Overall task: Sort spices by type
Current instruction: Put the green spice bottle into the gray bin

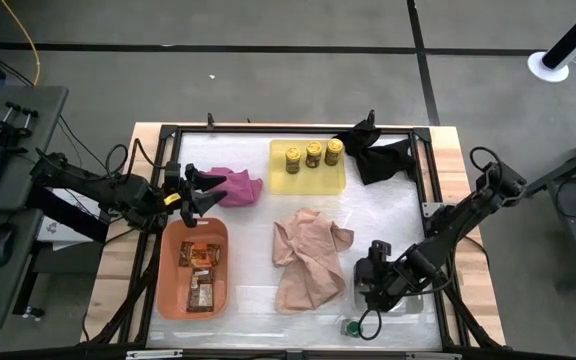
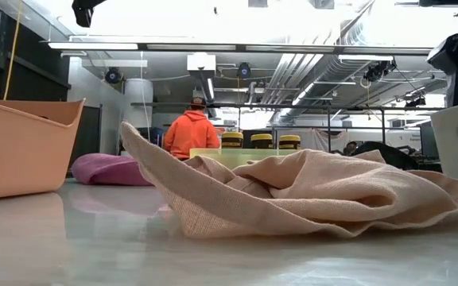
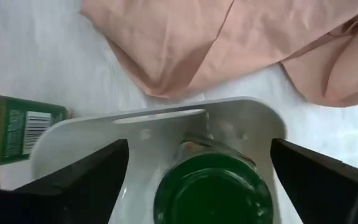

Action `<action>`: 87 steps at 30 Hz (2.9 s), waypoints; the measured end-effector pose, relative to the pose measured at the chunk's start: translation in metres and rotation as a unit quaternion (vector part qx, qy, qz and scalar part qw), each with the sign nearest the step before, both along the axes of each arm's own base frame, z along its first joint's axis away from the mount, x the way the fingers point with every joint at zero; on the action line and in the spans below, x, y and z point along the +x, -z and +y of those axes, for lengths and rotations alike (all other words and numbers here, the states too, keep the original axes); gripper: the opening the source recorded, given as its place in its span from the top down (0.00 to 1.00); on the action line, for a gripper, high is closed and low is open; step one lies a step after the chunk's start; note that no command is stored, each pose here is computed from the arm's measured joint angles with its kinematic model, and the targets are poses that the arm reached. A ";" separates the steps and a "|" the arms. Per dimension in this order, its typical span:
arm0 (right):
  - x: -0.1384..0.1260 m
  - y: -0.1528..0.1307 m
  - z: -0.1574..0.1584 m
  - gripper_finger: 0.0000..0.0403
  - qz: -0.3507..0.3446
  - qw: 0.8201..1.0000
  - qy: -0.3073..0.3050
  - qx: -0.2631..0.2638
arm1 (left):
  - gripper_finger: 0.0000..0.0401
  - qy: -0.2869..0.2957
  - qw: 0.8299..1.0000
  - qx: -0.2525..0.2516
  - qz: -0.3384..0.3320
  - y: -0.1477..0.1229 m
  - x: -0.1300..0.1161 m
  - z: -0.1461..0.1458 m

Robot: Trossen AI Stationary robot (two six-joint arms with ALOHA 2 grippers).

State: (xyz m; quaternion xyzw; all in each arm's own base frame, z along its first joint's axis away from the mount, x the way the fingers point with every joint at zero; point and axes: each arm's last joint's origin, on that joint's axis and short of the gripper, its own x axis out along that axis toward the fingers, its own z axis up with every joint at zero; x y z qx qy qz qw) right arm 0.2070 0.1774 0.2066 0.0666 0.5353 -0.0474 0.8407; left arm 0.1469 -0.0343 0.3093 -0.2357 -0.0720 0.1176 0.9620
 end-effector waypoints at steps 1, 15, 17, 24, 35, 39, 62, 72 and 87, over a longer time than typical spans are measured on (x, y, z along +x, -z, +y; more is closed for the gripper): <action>0.000 -0.002 0.000 0.03 0.003 1.000 0.001 0.002 | 0.38 0.000 1.000 0.001 0.000 0.000 0.000 0.000; 0.017 -0.098 0.010 0.10 -0.059 0.997 0.043 0.038 | 0.38 0.008 0.999 0.031 -0.004 -0.004 -0.007 0.002; 0.026 -0.108 0.013 0.10 -0.094 0.989 0.073 0.089 | 0.38 0.008 0.999 0.032 -0.004 -0.004 -0.009 0.003; 0.074 -0.095 0.058 0.10 -0.025 0.987 0.028 0.155 | 0.38 0.032 0.999 0.038 0.011 -0.002 -0.013 0.003; 0.101 -0.083 0.114 0.10 0.107 0.993 0.011 0.053 | 0.38 0.061 0.997 0.043 0.013 -0.001 -0.014 0.001; 0.093 -0.071 0.132 0.10 0.138 0.987 0.034 0.070 | 0.38 0.074 0.996 0.044 0.012 -0.001 -0.014 0.001; 0.089 -0.037 0.139 0.11 0.172 0.981 0.083 -0.002 | 0.38 0.074 0.996 0.044 0.014 -0.001 -0.014 0.001; 0.091 -0.032 0.140 0.26 0.182 0.979 0.090 0.001 | 0.38 0.074 0.996 0.044 0.014 -0.001 -0.014 0.001; 0.093 -0.060 0.139 0.50 0.169 0.984 0.055 0.014 | 0.38 0.073 0.996 0.047 0.014 -0.001 -0.014 0.001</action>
